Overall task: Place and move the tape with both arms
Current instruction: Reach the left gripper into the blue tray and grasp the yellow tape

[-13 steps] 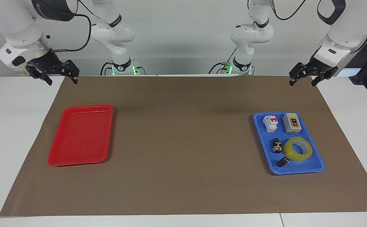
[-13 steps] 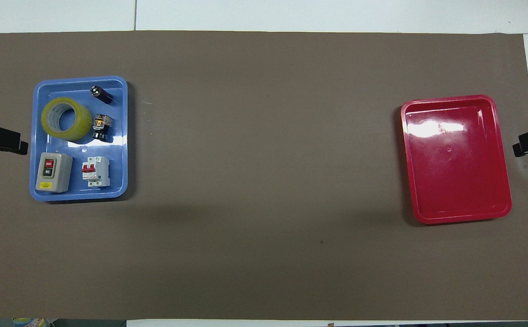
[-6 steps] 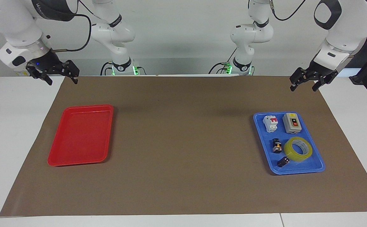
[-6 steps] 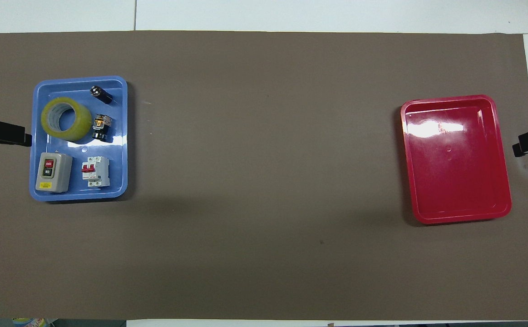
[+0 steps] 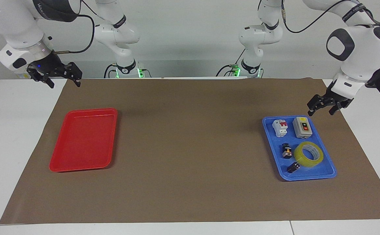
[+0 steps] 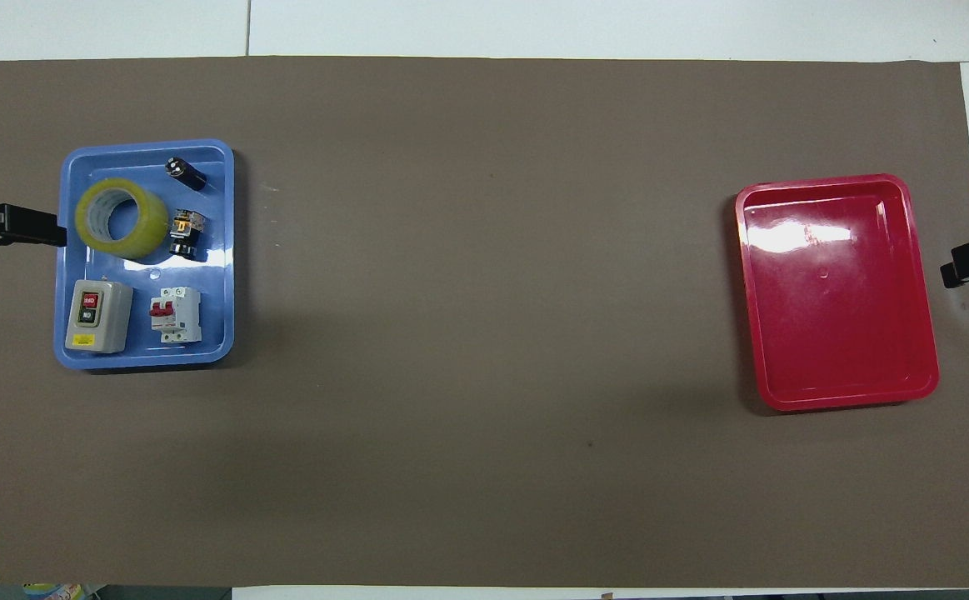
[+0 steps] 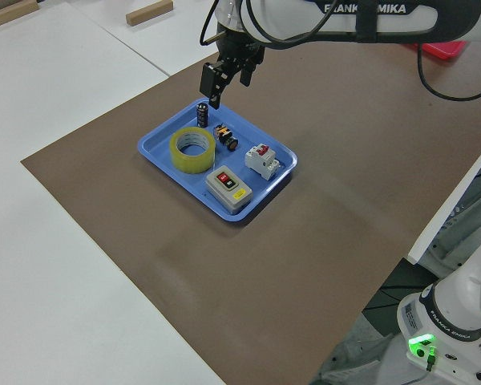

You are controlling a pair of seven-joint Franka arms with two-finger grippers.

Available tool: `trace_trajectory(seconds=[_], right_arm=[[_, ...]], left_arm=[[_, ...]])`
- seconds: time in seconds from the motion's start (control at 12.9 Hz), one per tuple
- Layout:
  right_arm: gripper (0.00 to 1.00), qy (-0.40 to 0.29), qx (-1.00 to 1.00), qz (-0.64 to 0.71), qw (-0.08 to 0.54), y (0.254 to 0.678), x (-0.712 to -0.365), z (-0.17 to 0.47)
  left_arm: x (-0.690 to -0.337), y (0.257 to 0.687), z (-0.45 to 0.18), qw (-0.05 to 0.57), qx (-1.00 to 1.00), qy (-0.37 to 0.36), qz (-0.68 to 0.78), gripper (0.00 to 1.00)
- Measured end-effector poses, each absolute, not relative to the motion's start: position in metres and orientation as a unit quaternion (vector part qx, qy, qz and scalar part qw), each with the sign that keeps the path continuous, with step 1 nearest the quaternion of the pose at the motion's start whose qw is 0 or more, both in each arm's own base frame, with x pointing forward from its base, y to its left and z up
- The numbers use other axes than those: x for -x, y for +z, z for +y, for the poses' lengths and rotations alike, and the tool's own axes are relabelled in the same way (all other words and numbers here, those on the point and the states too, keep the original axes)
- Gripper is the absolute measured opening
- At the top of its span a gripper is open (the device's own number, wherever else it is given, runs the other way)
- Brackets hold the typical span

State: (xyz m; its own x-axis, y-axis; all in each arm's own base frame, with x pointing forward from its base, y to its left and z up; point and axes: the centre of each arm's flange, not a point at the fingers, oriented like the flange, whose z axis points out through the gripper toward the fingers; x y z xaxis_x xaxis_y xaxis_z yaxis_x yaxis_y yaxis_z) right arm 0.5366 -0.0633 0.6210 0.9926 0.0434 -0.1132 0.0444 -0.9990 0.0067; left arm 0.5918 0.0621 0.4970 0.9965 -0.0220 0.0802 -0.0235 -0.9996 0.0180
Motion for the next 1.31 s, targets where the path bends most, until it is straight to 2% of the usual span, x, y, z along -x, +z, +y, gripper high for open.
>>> trace_trajectory(seconds=[0.39,0.85,1.08,1.16,1.31], right_arm=[[1.00,-0.057,-0.998,0.022,0.005,0.621,-0.537,-0.063],[1.00,-0.057,-0.998,0.022,0.005,0.621,-0.537,-0.063],[1.00,-0.057,-0.998,0.022,0.005,0.621,-0.537,-0.063],[1.00,-0.057,-0.998,0.022,0.005,0.621,-0.537,-0.063],[1.00,-0.057,-0.998,0.022,0.005,0.621,-0.537,-0.063]], left_arm=[[-0.621,0.418,0.083,0.002,-0.999,0.042,-0.007,1.00],[-0.638,0.349,0.099,-0.004,-0.998,0.056,0.027,0.92],[-0.641,0.328,0.099,-0.002,-0.996,0.053,0.077,0.87],[-0.641,0.324,0.099,-0.001,-0.994,0.052,0.093,0.81],[-0.641,0.320,0.098,0.000,-0.992,0.050,0.117,0.81]])
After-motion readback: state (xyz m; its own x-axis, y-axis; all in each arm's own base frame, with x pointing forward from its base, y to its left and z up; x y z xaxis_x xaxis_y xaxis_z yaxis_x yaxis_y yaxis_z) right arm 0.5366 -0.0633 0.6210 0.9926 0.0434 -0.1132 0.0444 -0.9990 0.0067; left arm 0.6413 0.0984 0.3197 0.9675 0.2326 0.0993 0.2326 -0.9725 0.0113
